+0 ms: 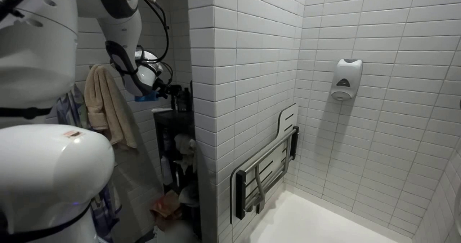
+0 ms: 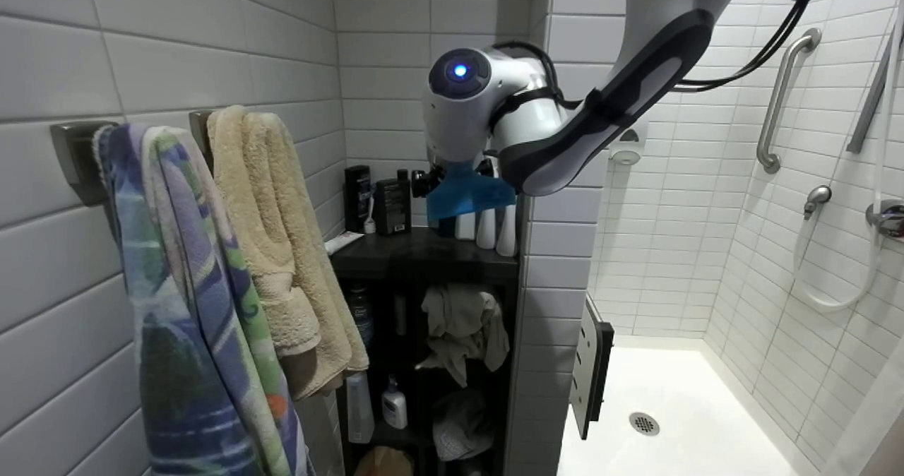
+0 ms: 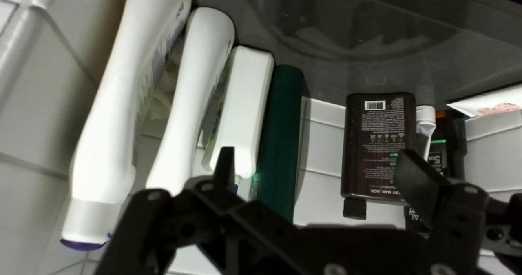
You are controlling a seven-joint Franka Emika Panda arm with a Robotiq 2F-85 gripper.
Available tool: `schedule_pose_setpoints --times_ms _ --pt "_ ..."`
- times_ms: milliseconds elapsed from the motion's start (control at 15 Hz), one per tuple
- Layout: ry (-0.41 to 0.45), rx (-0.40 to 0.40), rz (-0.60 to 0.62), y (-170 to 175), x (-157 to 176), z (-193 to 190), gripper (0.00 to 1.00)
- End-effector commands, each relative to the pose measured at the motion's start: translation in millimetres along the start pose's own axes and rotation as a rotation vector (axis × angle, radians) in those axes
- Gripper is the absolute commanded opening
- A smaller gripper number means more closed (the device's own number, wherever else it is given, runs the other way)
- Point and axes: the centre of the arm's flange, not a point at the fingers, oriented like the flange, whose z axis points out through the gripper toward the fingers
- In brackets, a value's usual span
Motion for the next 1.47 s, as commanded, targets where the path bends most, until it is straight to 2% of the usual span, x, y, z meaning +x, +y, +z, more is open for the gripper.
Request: schedule_pose_setpoints --times_ms 0,267,1400 --pt "0.044 -0.049 0.018 -4.4 -0.4 4.8 1.0" --pt "-0.001 -0.042 0.018 -10.1 -2.6 9.6 1.0" --pt "-0.002 -0.039 0.013 -7.3 -8.4 7.3 1.0"
